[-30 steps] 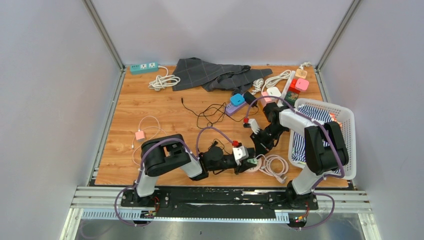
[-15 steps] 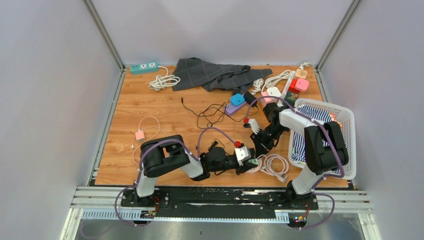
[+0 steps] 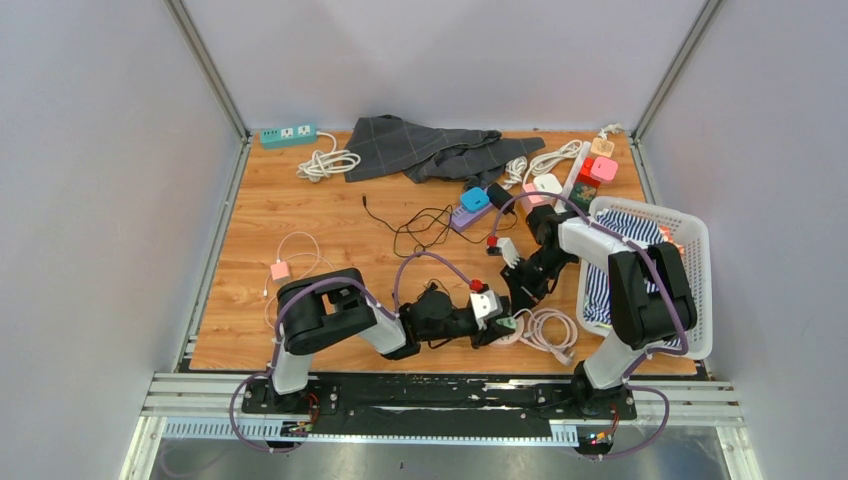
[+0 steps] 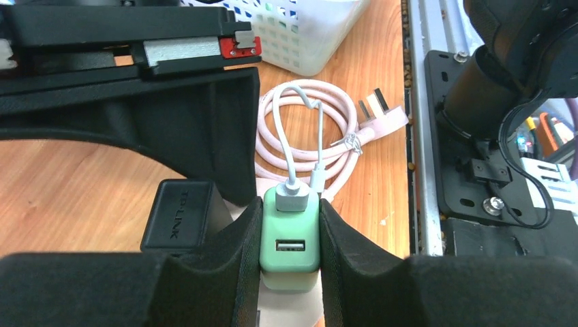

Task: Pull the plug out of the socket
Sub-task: Remove the plug from the socket.

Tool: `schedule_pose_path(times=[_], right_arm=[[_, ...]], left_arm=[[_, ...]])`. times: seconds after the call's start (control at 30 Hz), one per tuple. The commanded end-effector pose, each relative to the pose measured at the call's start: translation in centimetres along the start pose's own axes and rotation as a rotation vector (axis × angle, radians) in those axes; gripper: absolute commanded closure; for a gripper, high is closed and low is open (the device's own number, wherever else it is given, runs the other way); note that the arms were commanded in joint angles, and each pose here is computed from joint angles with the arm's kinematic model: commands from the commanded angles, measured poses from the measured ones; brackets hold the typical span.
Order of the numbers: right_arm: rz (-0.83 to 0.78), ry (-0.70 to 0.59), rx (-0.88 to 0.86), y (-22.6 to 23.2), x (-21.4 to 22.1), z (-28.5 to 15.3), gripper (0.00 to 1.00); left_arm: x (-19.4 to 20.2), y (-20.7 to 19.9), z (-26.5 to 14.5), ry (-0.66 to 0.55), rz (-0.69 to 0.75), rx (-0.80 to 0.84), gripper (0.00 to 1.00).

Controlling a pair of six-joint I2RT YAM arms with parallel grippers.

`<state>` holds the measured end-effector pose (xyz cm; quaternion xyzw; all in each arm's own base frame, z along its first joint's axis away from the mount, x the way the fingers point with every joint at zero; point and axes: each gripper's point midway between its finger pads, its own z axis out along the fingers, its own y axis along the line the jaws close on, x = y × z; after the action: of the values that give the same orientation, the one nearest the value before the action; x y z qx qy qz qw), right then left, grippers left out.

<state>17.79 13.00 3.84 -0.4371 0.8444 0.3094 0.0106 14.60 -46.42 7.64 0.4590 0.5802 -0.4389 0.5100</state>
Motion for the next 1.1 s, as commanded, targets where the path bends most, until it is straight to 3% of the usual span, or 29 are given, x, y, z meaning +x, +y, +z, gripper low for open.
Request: schedule_pose_path(times=[0.0, 0.13, 0.23, 0.3, 0.5, 0.6, 0.7, 0.87, 1.07], right_arm=[[-0.05, 0.229, 0.148, -4.3, 4.9, 1.8, 0.91], [-0.05, 0.231, 0.148, -4.3, 5.0, 1.8, 0.91], [-0.052, 0.229, 0.148, -4.3, 4.8, 1.8, 0.91], [-0.064, 0.241, 0.152, -4.2, 4.8, 1.9, 0.91], [-0.082, 0.258, 0.166, -4.3, 4.8, 2.0, 0.91], [-0.089, 0.262, 0.171, -4.3, 4.8, 2.0, 0.92], [-0.093, 0.265, 0.175, -4.4, 4.7, 2.0, 0.92], [-0.094, 0.267, 0.181, -4.4, 4.7, 2.0, 0.92], [-0.093, 0.269, 0.182, -4.4, 4.6, 2.0, 0.92]], left_arm=[[0.8, 1.8, -1.0, -0.008, -0.043, -0.038, 1.0], [2.7, 1.4, -0.3, 0.097, 0.063, -0.046, 1.0], [2.9, 1.0, -0.2, 0.124, 0.172, -0.069, 1.0], [2.7, 1.2, -0.2, 0.122, 0.172, -0.085, 1.0], [0.2, 1.4, -0.7, -0.01, -0.104, -0.001, 1.0], [-0.5, 1.4, -1.0, -0.056, -0.144, 0.026, 1.0], [-0.1, 1.8, -0.7, -0.018, -0.111, 0.005, 1.0], [1.5, 2.5, -0.6, 0.131, 0.093, -0.131, 1.0], [1.3, 2.6, -0.6, 0.136, 0.133, -0.164, 1.0]])
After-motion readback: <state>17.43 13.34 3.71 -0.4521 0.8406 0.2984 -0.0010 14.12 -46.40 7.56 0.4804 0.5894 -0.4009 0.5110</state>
